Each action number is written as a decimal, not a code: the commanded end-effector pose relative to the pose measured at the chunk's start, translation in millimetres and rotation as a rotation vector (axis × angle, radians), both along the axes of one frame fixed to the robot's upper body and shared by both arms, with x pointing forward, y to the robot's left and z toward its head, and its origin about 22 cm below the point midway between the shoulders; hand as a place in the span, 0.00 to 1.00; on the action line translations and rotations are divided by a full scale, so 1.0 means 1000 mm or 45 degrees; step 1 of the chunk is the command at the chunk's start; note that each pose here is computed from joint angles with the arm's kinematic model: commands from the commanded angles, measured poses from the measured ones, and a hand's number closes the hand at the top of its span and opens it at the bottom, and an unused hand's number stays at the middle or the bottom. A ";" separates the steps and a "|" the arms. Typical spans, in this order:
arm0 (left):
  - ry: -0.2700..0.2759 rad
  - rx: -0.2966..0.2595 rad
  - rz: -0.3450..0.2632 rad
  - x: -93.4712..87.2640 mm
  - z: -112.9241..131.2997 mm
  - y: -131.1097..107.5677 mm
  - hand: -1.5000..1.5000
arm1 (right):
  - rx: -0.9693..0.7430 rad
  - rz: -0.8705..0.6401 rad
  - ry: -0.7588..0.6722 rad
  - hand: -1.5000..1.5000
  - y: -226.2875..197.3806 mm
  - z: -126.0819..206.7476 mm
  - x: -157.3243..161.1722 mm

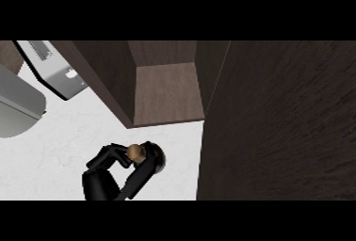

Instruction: Pick up the wine, place it into the cabinet and close the cabinet

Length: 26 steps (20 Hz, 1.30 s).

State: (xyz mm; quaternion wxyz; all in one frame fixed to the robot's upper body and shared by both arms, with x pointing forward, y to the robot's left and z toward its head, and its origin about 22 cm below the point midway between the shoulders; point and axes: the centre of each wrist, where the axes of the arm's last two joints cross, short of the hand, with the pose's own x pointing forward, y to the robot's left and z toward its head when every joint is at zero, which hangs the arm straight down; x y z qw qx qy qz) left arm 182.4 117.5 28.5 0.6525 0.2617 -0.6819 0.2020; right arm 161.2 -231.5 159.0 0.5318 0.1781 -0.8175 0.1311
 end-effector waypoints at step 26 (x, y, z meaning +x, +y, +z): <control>-0.280 -0.126 -0.694 -0.061 0.087 -0.007 1.00 | 0.027 -0.069 -0.019 0.00 -0.005 0.005 -0.010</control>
